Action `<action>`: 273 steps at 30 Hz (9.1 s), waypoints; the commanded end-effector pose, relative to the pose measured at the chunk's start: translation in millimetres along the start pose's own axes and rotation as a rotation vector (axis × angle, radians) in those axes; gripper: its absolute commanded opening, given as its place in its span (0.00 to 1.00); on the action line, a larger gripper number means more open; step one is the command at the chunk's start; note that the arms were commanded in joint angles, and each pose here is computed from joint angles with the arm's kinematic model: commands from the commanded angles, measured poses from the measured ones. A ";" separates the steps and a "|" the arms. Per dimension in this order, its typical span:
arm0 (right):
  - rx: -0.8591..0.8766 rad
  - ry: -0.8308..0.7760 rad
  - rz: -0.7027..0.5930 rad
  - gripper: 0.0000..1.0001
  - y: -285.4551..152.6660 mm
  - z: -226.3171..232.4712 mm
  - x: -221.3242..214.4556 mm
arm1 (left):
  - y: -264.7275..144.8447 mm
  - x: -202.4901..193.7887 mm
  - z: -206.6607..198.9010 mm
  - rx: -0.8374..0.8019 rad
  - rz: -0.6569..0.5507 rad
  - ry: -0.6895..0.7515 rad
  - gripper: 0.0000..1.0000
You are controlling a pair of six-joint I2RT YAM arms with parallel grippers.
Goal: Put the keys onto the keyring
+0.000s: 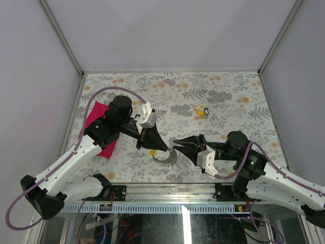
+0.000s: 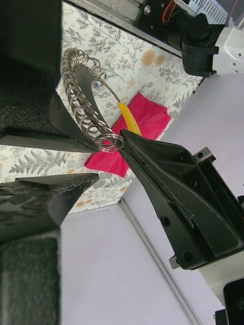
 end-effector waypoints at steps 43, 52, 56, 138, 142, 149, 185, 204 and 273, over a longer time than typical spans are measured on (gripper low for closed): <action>0.029 -0.067 -0.078 0.35 3.4 -14.6 23.0 | 0.0 15.3 -0.9 -0.040 -0.032 0.044 0.00; 0.014 -0.058 -0.088 0.25 3.4 -16.8 25.6 | 0.4 14.4 0.4 -0.040 -0.031 0.037 0.00; 0.017 -0.056 -0.086 0.24 3.3 -16.1 25.0 | 0.7 14.1 0.6 -0.041 -0.030 0.036 0.00; 0.242 0.041 -0.109 0.27 10.0 -5.7 31.4 | 4.9 3.9 11.1 -0.065 -0.001 -0.036 0.00; 0.259 0.048 -0.118 0.26 11.3 -5.1 32.2 | 5.4 3.1 11.8 -0.069 0.003 -0.044 0.00; 0.305 0.073 -0.128 0.23 12.9 -2.1 33.1 | 5.6 1.5 12.6 -0.072 0.009 -0.062 0.00; 0.203 -0.009 -0.073 0.42 1.5 -9.5 32.2 | 7.7 -2.6 18.2 -0.087 0.028 -0.104 0.00; 0.230 0.065 -0.013 0.38 9.3 1.2 16.0 | 7.3 -3.3 17.3 -0.087 0.030 -0.101 0.00; 0.154 0.083 0.110 0.22 -0.2 -2.9 8.5 | 7.0 -1.5 16.1 -0.097 0.032 -0.099 0.00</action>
Point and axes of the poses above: each gripper's point midway between its finger pads, its own y axis out along the fingers, its own z axis along the line the jaws close on, x = y × z, the point moved 9 cm from there along -y, back along the fingers, and after that the axes turned 7 degrees about -y, right-handed, at the moved point
